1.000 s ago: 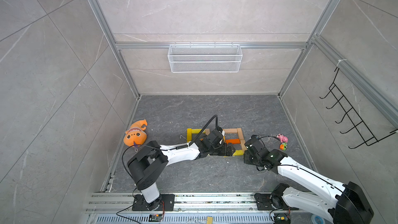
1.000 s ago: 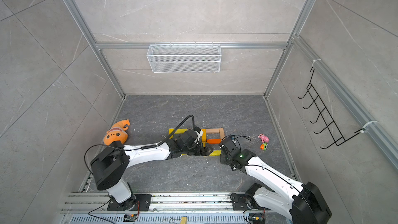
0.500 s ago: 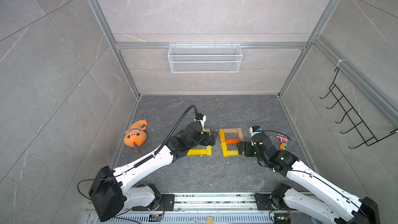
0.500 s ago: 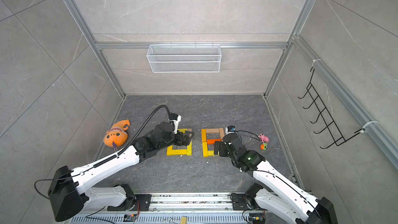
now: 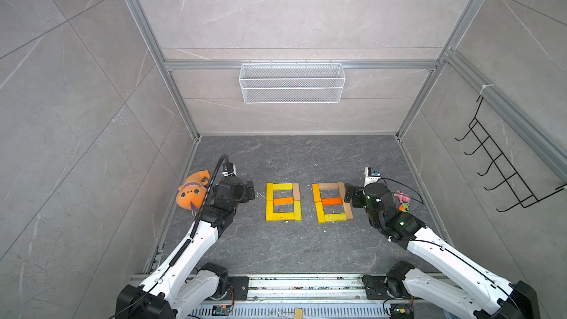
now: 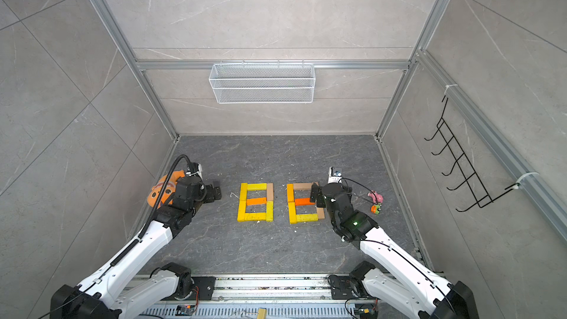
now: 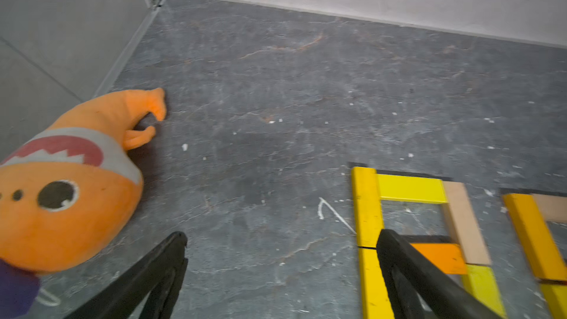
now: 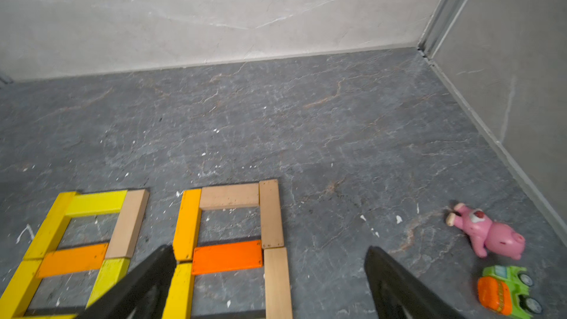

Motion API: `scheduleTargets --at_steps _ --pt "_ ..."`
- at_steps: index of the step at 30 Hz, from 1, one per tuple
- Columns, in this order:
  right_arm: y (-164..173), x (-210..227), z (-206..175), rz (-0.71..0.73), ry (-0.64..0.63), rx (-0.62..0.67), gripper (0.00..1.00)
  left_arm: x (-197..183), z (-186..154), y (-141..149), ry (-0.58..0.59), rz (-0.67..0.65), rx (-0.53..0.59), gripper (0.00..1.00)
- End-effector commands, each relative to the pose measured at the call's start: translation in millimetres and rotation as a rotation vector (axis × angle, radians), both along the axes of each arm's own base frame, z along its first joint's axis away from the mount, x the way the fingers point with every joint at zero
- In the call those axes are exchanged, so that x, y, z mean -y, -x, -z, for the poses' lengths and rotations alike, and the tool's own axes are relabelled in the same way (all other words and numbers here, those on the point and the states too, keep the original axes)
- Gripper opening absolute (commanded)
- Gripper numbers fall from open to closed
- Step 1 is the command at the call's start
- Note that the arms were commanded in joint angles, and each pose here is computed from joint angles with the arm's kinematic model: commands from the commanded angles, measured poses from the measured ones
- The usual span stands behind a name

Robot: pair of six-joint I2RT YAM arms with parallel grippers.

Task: Assemble the number 8 with building blocks
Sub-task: Reset both arms

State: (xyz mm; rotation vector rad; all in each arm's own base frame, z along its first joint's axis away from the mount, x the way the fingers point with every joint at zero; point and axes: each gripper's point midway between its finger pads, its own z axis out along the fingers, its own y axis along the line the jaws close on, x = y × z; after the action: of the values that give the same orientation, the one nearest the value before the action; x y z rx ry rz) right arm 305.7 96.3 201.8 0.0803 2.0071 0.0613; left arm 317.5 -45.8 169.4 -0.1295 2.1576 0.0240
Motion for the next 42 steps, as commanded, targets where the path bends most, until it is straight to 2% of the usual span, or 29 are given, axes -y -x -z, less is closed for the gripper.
scheduleTargets --at_steps 1,4,7,10,15,17,19,22,26,29,31,33,36,39,41,42 --pt "-13 19 4 0.082 0.013 0.108 1.0 -22 -19 -14 -0.065 -0.031 0.137 1.0" --pt "-18 41 13 0.164 0.017 0.162 1.0 -30 -3 -20 -0.115 -0.021 0.168 1.0" --pt "-27 57 27 0.173 0.06 0.136 1.0 -37 10 -27 -0.158 -0.018 0.177 1.0" --pt "-37 75 36 0.214 0.05 0.137 1.0 -40 22 -38 -0.16 0.017 0.197 1.0" --pt "-55 94 38 0.202 0.049 0.235 1.0 -50 44 -52 -0.158 0.032 0.226 1.0" --pt "-62 99 41 0.18 0.047 0.195 1.0 -51 53 -58 -0.152 0.051 0.235 1.0" --pt "-69 107 37 0.185 0.05 0.227 1.0 -53 69 -62 -0.129 0.059 0.21 1.0" --pt "-78 120 45 0.2 0.052 0.182 0.99 -62 75 -64 -0.092 0.033 0.219 1.0" --pt "-74 119 51 0.185 0.04 0.145 0.99 -67 83 -71 -0.011 0.065 0.174 1.0" --pt "-62 123 73 0.208 0.036 0.095 0.98 -68 83 -70 -0.012 0.059 0.175 1.0" --pt "-60 122 80 0.211 0.022 0.131 1.0 -68 83 -70 -0.014 0.059 0.173 1.0" --pt "-64 112 73 0.136 0.051 0.163 0.99 -68 83 -70 -0.013 0.059 0.175 1.0" --pt "-69 112 92 0.128 0.053 0.149 1.0 -68 83 -70 -0.014 0.059 0.176 1.0" --pt "-74 103 96 0.078 0.047 0.21 1.0 -68 83 -70 -0.013 0.06 0.176 1.0" --pt "-78 102 106 0.069 0.045 0.115 1.0 -68 83 -70 -0.014 0.059 0.175 1.0" --pt "-83 100 106 0.052 0.049 0.125 1.0 -69 83 -70 -0.015 0.057 0.175 1.0"
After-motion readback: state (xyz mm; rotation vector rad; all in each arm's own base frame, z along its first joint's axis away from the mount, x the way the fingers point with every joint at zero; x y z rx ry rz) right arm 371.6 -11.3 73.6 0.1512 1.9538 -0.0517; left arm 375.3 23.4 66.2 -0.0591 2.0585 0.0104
